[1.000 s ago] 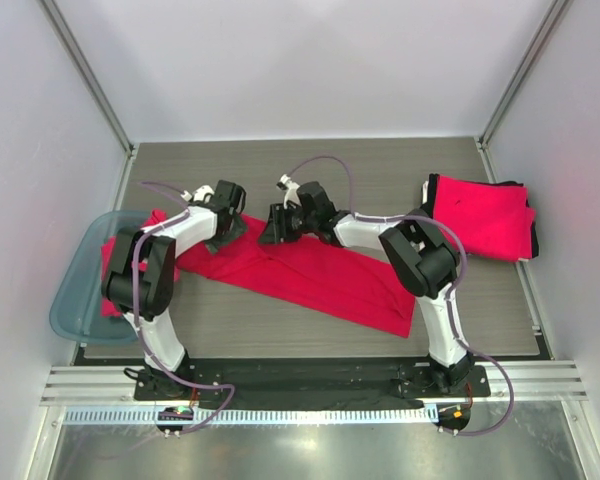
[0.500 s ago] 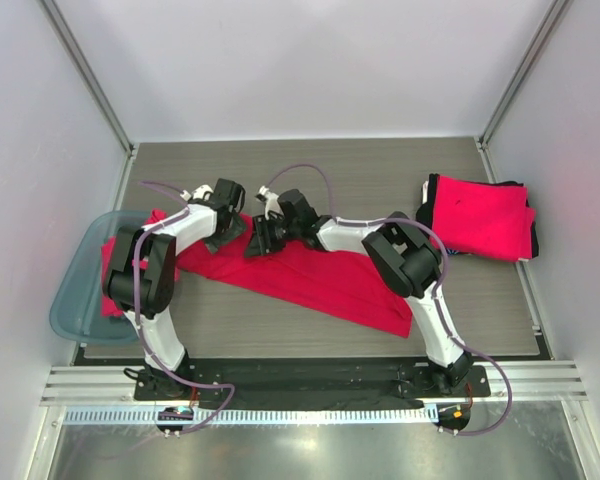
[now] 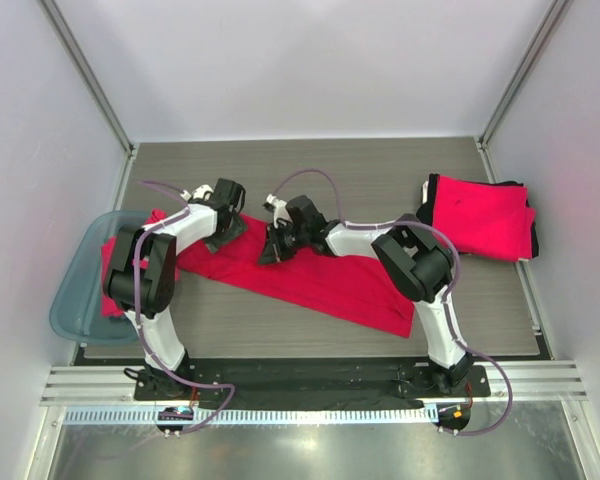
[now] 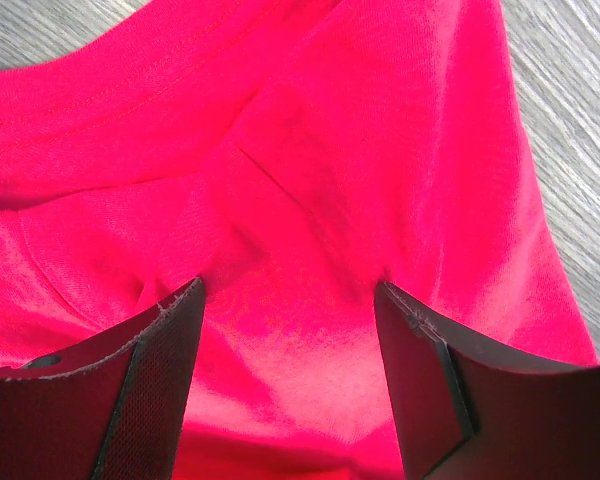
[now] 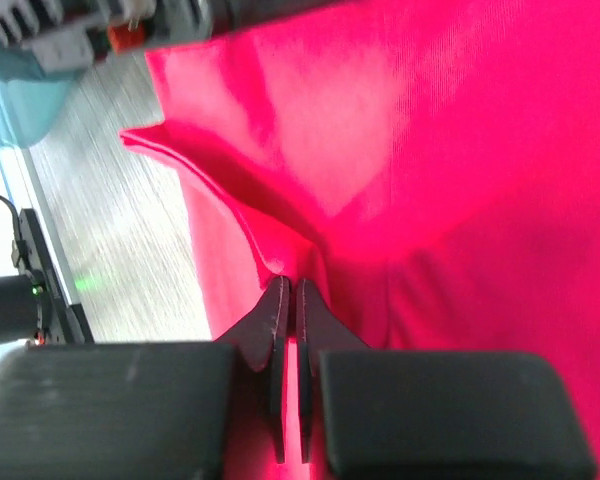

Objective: Fold and stack the t-shirts
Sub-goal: Fold the tshirt

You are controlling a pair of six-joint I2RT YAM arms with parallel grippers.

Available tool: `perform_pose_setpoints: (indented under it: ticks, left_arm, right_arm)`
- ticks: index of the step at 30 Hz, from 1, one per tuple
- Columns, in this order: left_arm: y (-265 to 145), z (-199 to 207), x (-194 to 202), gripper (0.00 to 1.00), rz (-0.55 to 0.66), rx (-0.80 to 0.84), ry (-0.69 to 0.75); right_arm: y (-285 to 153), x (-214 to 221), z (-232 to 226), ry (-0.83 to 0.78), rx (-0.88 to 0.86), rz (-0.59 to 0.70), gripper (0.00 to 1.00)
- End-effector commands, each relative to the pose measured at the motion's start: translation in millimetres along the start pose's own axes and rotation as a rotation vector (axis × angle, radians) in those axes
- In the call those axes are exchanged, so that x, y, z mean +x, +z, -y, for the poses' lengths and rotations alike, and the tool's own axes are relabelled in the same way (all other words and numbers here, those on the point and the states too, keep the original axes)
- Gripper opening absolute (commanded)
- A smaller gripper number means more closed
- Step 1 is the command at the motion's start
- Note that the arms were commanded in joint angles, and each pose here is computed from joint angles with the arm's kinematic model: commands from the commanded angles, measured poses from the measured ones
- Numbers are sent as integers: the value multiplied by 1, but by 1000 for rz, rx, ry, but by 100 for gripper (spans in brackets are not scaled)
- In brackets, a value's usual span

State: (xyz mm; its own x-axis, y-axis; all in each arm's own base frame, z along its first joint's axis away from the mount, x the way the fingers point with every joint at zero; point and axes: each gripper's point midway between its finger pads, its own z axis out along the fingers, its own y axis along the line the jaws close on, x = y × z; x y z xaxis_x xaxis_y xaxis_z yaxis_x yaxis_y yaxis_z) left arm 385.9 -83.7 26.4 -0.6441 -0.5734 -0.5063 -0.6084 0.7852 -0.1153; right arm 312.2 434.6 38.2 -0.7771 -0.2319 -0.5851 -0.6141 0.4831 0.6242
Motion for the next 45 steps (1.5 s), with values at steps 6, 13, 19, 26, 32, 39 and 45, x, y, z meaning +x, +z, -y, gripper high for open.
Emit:
perform_pose_setpoints:
  ticks: [6,13,19,26,32,39,45]
  left_arm:
    - [-1,-2,-12,70,34,-23,-1]
    - [-3,-4,-16,69,55,-33,3]
    - [-8,-4,-21,69,70,-26,11]
    - [-56,14,-35,71,235,98,99]
    - [-90,24,-25,74,230,224,62]
    - [-103,-10,26,77,152,239,14]
    - [-107,-39,43,77,150,221,-72]
  right_arm:
    - [-38,-7,-34,-84,-41,19,14]
    - [-63,38,-53,-102,-144,-105,54]
    - [-72,24,-53,-93,-74,-39,52]
    - [-96,6,-32,-26,131,47,38]
    - [-161,60,19,71,508,33,38]
    - [-261,96,55,259,865,302,12]
    - [-274,134,64,328,955,195,1]
